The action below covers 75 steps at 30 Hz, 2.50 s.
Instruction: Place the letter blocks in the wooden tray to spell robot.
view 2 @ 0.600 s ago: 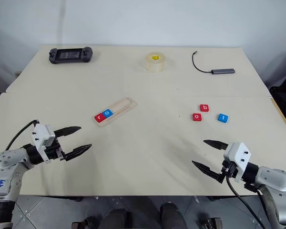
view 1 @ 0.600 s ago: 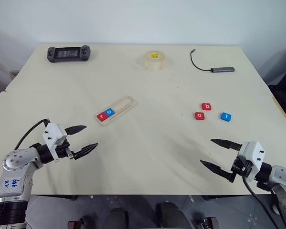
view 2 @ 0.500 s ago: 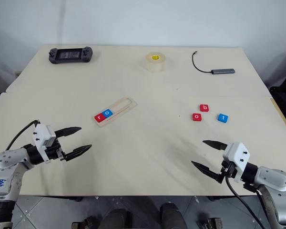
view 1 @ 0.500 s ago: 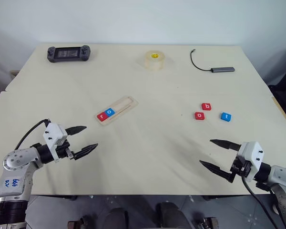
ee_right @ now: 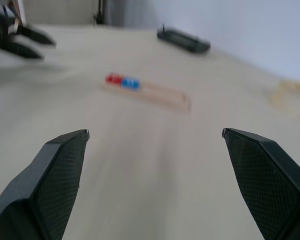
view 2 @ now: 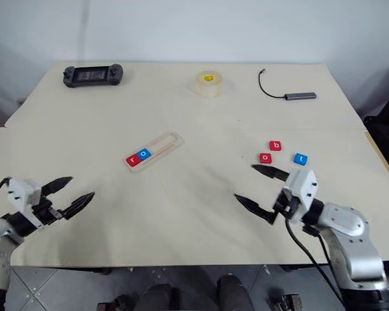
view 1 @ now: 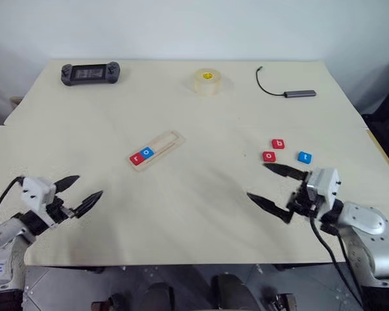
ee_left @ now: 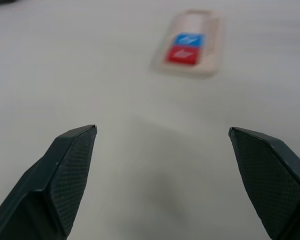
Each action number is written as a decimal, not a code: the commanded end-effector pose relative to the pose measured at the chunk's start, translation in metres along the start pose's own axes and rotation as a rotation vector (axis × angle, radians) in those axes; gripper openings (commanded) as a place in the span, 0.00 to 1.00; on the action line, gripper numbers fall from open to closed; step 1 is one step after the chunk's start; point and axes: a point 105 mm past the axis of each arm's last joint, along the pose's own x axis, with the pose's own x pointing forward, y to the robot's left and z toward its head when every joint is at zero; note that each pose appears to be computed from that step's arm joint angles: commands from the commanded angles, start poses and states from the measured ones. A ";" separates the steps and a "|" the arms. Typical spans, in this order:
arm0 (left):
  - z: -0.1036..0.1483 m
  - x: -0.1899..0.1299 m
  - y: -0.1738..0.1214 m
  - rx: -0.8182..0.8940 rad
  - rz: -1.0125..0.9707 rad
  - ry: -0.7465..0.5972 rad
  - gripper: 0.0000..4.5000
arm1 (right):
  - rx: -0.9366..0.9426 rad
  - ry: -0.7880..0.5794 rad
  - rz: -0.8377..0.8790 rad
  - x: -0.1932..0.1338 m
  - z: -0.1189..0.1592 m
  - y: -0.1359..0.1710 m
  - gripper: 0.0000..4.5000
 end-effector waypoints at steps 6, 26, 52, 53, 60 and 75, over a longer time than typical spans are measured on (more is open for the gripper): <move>0.020 0.030 -0.013 -0.007 -0.127 -0.047 1.00 | -0.009 0.006 -0.022 0.001 0.010 0.008 1.00; 0.043 0.166 -0.045 0.152 -0.397 0.083 1.00 | 0.029 0.044 -0.106 -0.014 0.014 0.020 1.00; 0.050 0.166 -0.081 0.217 -0.595 0.022 0.76 | 0.020 0.069 -0.137 -0.020 0.013 0.013 1.00; 0.055 0.167 -0.091 0.230 -0.632 -0.010 0.76 | 0.018 0.082 -0.142 -0.024 0.012 0.013 1.00; 0.054 0.161 -0.166 0.352 -0.930 -0.044 0.76 | 0.011 0.167 -0.204 -0.054 0.007 0.015 1.00; 0.043 0.176 -0.222 0.447 -1.092 0.113 0.76 | 0.092 0.373 -0.363 -0.130 0.004 0.051 1.00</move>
